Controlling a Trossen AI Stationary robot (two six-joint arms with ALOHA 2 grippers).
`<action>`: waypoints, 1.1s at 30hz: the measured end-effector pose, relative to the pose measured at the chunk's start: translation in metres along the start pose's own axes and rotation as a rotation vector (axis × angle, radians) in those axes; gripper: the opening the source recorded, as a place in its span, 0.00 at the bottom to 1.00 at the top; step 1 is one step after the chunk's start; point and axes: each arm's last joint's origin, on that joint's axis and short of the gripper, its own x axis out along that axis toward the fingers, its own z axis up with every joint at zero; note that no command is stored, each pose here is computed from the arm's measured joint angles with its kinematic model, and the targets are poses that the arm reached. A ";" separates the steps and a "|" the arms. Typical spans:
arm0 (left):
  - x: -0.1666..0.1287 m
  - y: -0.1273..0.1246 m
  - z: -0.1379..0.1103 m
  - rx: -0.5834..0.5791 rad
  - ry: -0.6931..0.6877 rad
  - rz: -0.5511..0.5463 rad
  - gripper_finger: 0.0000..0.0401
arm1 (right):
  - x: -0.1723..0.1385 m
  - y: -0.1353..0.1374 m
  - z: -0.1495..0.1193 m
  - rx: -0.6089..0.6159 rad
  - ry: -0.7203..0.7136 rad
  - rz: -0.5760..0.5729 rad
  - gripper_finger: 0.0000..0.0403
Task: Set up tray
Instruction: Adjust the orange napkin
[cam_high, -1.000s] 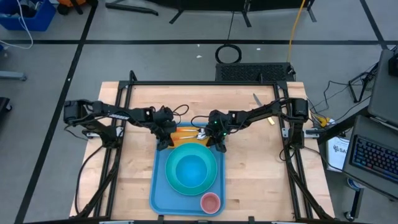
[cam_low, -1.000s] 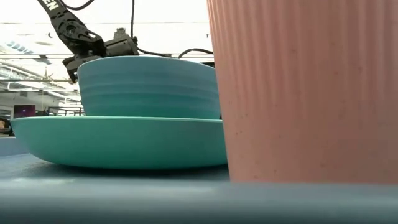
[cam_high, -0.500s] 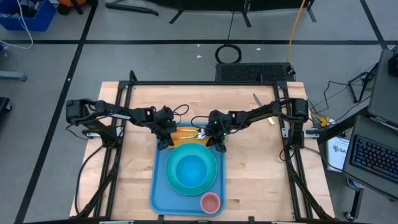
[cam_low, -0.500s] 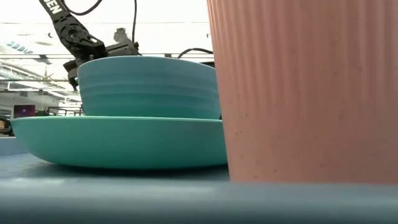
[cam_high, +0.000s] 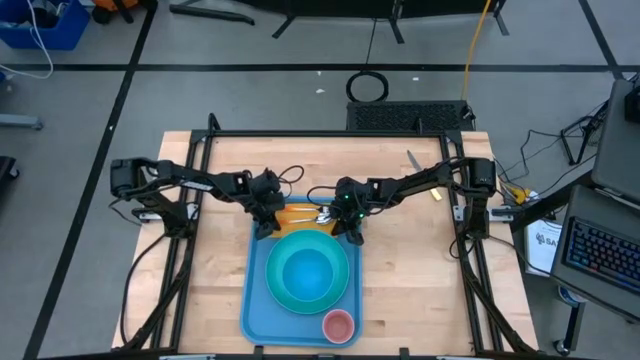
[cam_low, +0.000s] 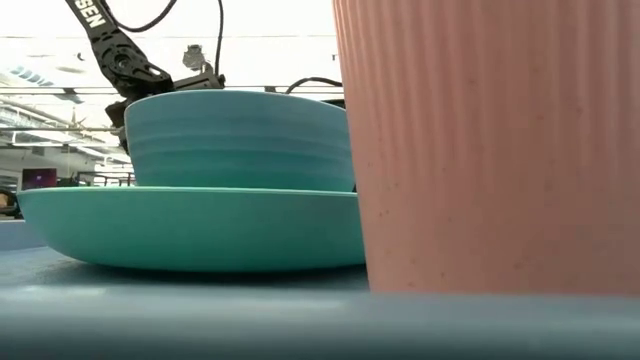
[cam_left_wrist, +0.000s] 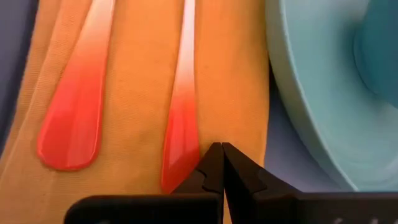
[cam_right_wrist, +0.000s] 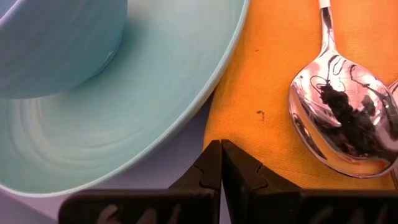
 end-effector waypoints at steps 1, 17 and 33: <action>0.001 0.001 0.000 -0.001 0.000 0.007 0.00 | 0.000 0.000 0.000 0.000 0.000 0.000 0.00; 0.000 0.003 0.002 0.002 -0.014 0.078 0.00 | 0.000 0.000 0.000 -0.001 0.001 -0.001 0.00; -0.001 0.004 0.002 -0.003 -0.019 0.125 0.00 | 0.000 0.000 0.000 0.001 0.002 -0.001 0.00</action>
